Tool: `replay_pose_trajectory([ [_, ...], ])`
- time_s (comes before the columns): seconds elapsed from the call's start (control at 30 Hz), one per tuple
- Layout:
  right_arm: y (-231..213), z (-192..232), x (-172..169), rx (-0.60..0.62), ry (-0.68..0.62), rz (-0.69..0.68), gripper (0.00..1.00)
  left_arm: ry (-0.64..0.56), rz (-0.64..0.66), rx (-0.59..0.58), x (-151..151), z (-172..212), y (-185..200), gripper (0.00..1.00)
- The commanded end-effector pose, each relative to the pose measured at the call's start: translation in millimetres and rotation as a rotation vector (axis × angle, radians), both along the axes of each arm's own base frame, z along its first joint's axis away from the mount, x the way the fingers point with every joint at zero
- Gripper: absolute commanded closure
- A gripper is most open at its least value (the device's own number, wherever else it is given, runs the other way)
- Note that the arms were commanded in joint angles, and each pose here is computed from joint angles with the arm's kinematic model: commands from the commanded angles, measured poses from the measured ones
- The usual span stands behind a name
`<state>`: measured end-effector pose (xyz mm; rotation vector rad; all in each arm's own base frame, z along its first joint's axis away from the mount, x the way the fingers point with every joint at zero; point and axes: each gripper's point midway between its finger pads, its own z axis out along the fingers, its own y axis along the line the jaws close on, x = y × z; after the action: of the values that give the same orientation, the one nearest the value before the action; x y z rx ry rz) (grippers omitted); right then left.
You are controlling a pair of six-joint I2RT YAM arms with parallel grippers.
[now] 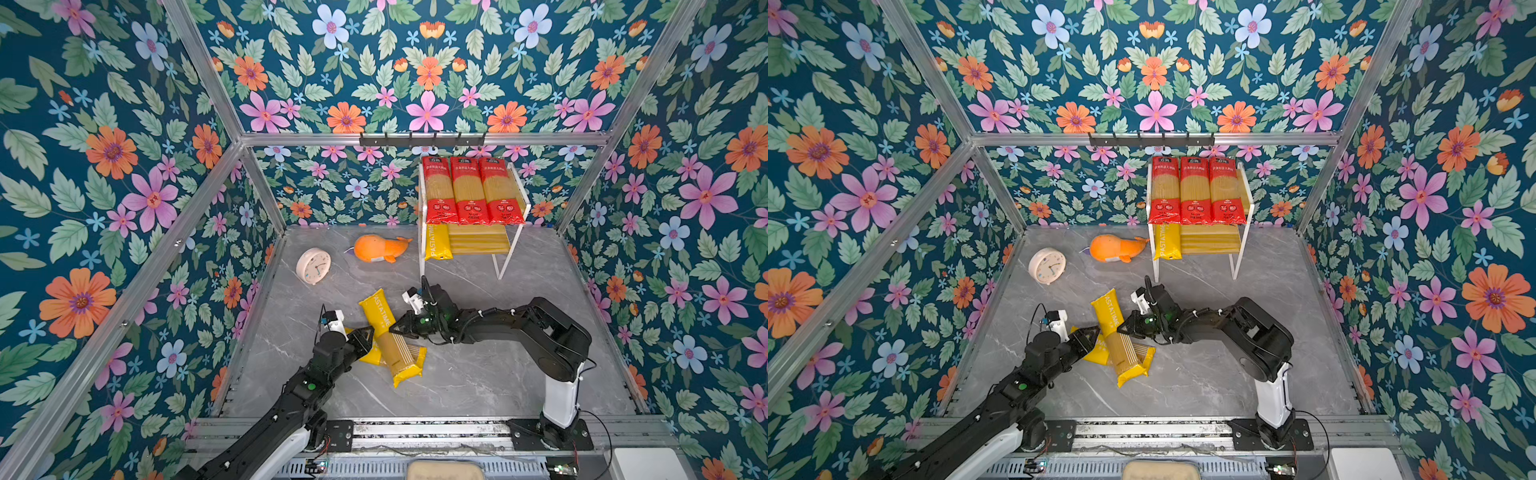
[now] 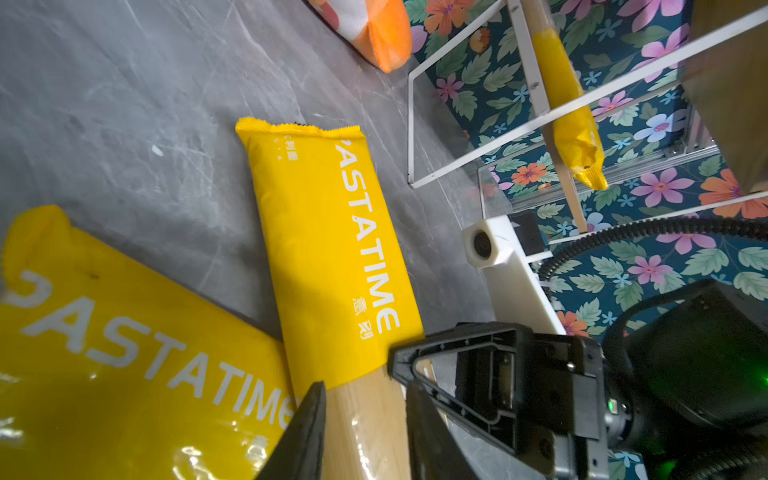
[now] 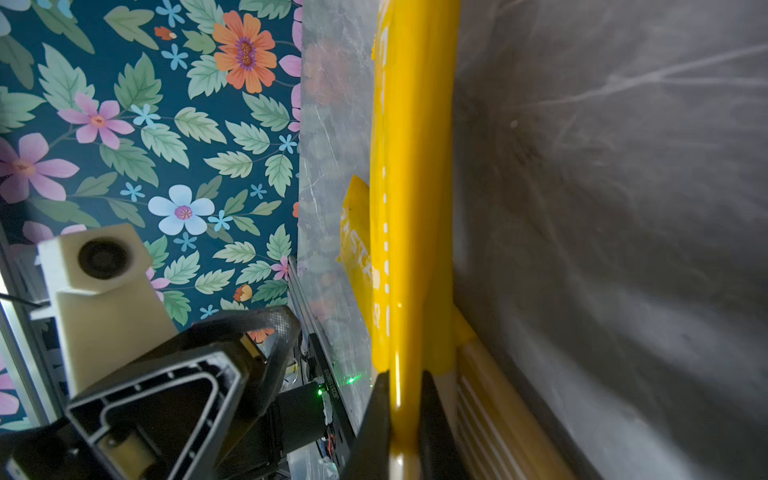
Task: Place and organize the pasta boxes and bags onto the shelf
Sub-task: 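Lift the yellow bag upright with the right gripper while the left gripper steadies it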
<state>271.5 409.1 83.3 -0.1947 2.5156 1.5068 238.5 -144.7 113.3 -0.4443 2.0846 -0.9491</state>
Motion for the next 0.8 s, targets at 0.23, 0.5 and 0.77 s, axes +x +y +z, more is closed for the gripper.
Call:
replay_pose_trajectory([
  [0.23,-14.6,102.9,15.1,0.150,-0.413,0.043,1.00,-0.220,-0.139,-0.033,3.0,49.3,-19.8,0.42],
  [0.5,-31.7,177.6,4.3,0.227,-0.700,0.073,1.00,-0.458,-0.269,-0.141,-8.0,84.9,-47.0,0.28],
  [0.77,-44.4,215.4,-7.7,0.317,-0.840,0.088,1.00,-0.585,-0.437,-0.202,-28.1,113.8,-78.9,0.23],
])
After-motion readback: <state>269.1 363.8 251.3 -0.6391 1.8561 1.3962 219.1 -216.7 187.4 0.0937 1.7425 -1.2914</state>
